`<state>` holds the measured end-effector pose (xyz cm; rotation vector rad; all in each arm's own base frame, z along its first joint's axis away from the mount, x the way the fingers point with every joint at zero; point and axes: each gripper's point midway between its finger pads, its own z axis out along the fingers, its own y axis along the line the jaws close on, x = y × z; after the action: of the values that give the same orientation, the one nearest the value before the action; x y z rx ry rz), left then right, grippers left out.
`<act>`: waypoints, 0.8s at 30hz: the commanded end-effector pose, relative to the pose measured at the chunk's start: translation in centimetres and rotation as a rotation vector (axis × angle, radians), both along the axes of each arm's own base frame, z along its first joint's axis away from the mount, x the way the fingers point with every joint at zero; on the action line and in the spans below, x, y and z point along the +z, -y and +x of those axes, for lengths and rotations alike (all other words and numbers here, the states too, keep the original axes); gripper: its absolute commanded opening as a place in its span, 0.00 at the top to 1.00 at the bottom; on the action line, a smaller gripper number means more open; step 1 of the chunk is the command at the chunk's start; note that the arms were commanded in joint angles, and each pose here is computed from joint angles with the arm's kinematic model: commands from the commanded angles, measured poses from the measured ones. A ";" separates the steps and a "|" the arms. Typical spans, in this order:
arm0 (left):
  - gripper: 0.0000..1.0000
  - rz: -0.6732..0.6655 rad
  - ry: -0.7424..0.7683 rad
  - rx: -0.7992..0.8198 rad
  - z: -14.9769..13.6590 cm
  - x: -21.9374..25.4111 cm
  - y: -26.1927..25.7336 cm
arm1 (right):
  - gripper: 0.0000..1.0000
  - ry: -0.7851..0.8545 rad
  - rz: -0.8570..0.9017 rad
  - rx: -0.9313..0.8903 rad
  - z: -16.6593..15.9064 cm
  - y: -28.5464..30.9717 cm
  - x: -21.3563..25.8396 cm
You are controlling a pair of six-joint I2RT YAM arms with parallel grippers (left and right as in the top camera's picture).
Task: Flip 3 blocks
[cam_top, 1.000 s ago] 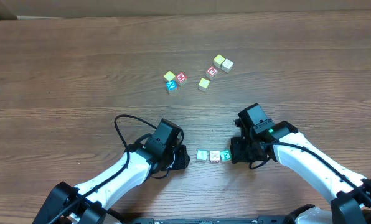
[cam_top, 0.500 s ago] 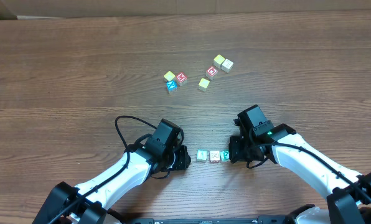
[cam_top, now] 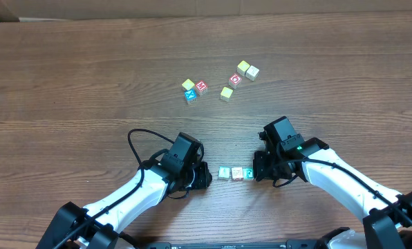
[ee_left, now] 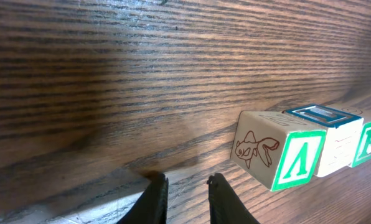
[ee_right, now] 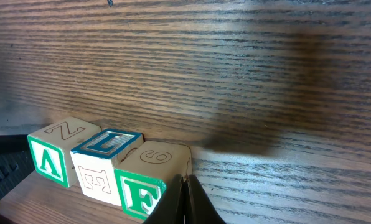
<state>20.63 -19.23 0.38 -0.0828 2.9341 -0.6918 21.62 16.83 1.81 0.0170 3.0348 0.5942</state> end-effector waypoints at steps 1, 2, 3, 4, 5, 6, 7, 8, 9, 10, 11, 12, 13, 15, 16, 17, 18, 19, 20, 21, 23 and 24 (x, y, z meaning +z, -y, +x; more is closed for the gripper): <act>0.87 -0.030 -0.010 0.005 -0.2 0.2 0.3 | 0.96 -0.015 0.002 -0.003 -0.3 0.1 -0.3; 0.89 -0.033 -0.008 0.005 -0.2 0.2 0.4 | 0.96 -0.015 0.002 -0.003 -0.3 0.1 -0.3; 0.89 -0.036 -0.004 0.004 -0.1 0.3 0.4 | 0.96 -0.015 0.002 -0.003 -0.3 0.1 -0.3; 0.90 -0.039 0.001 0.004 0.0 0.3 0.5 | 0.96 -0.015 0.002 -0.003 -0.3 0.1 -0.3; 0.91 -0.041 0.005 0.004 0.1 0.4 0.5 | 0.96 -0.015 0.002 -0.003 -0.3 0.1 -0.3; 0.91 -0.044 0.009 0.004 0.2 0.4 0.6 | 0.96 -0.016 0.002 -0.003 -0.4 0.1 -0.3; 0.91 -0.047 0.014 0.004 0.3 0.5 0.7 | 0.96 -0.015 0.002 -0.003 -0.4 0.1 -0.3; 0.92 -0.048 0.017 0.004 0.4 0.5 0.7 | 0.96 -0.016 0.002 -0.003 -0.4 0.1 -0.3; 0.92 -0.050 0.020 0.004 0.4 0.5 0.7 | 0.96 -0.016 0.002 -0.003 -0.4 0.1 -0.3; 0.92 -0.052 0.023 0.004 0.5 0.6 0.8 | 0.96 -0.016 0.003 -0.002 -0.4 0.1 -0.3; 0.92 -0.053 0.025 0.004 0.6 0.6 0.8 | 0.96 -0.016 0.003 -0.003 -0.4 0.1 -0.3; 0.92 -0.055 0.028 0.004 0.6 0.6 0.8 | 0.96 -0.017 0.002 -0.003 -0.4 0.1 -0.3; 0.92 -0.056 0.029 0.004 0.7 0.6 0.9 | 0.96 -0.017 0.003 -0.003 -0.4 0.1 -0.3; 0.93 -0.054 0.031 0.005 0.8 0.5 0.9 | 0.96 -0.017 0.003 -0.003 -0.4 0.1 -0.3; 0.93 -0.053 0.030 0.005 0.8 0.4 0.9 | 0.96 -0.020 0.008 -0.001 -0.4 0.0 -0.3; 0.94 -0.053 0.029 0.005 0.8 0.3 0.9 | 0.96 -0.020 0.008 -0.001 -0.5 0.0 -0.3; 0.94 -0.052 0.024 0.005 0.8 0.1 0.9 | 0.96 -0.022 0.008 -0.001 -0.5 0.0 -0.3; 0.95 -0.051 0.019 0.005 0.8 -0.2 1.0 | 0.96 -0.023 0.007 -0.001 -0.5 0.1 -0.3; 0.95 -0.048 0.013 0.004 0.8 -0.5 1.0 | 0.96 -0.023 0.007 -0.001 -0.5 0.1 -0.3; 0.95 -0.048 0.006 0.002 0.8 -0.8 1.1 | 0.96 -0.023 0.007 -0.001 -0.5 0.1 -0.3; 0.96 -0.067 -0.010 -0.008 0.7 -1.2 1.5 | 0.96 -0.023 0.007 -0.001 -0.5 0.1 -0.3; 0.96 -0.072 -0.013 -0.011 0.7 -1.4 1.6 | 0.96 -0.023 0.007 -0.001 -0.5 0.1 -0.3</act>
<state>22.05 -20.69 -0.06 -0.0628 2.8828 -0.7676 21.41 16.88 1.82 0.0183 3.0437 0.6036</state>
